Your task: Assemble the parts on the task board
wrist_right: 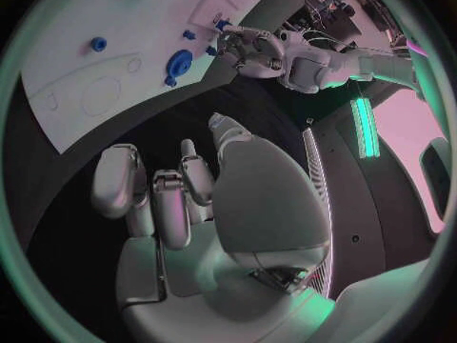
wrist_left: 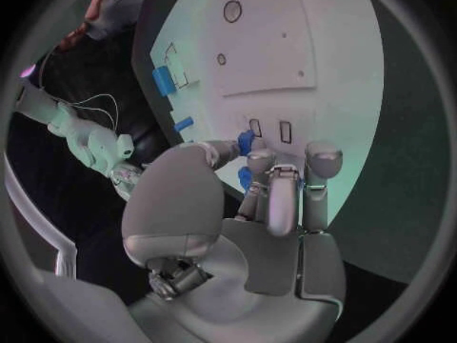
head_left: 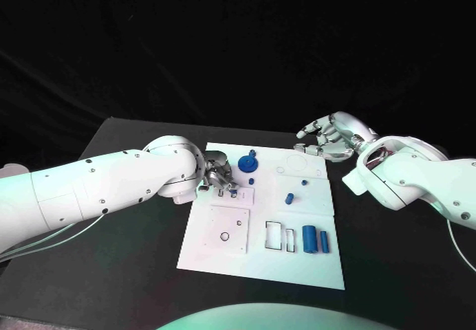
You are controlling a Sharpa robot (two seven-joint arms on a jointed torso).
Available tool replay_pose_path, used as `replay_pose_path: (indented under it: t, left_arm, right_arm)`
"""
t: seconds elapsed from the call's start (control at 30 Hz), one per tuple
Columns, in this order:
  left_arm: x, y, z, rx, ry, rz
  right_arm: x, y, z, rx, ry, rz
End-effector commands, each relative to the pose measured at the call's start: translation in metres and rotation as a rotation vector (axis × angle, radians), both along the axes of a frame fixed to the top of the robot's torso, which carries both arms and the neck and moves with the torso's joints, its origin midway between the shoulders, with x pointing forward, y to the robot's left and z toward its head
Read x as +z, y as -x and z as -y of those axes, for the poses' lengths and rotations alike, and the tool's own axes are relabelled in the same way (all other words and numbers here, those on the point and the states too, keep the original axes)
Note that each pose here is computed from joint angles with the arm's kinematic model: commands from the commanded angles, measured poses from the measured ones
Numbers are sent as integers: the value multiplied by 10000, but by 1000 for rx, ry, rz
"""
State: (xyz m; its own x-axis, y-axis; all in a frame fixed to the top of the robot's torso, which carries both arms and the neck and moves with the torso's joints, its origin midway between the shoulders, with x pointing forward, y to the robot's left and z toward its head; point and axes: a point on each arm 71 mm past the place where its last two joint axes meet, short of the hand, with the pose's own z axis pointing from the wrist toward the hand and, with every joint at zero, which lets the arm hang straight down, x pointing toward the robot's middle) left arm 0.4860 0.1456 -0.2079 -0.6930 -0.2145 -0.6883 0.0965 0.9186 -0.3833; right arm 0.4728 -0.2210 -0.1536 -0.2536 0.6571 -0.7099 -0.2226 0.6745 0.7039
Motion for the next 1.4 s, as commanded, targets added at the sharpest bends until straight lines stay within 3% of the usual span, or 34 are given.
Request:
replay_pose_path:
  t: [0.03,0.6,1.4]
  left_arm:
    - [-20,18,23,-40,-36,-6]
    - [-46,25,52,-57,-62,11]
    - [-67,61,57,-85,-86,-13]
  right_arm:
    - [-4,6,-14,14,14,3]
    - [1,8,-18,15,12,7]
    - [-7,3,-17,15,13,5]
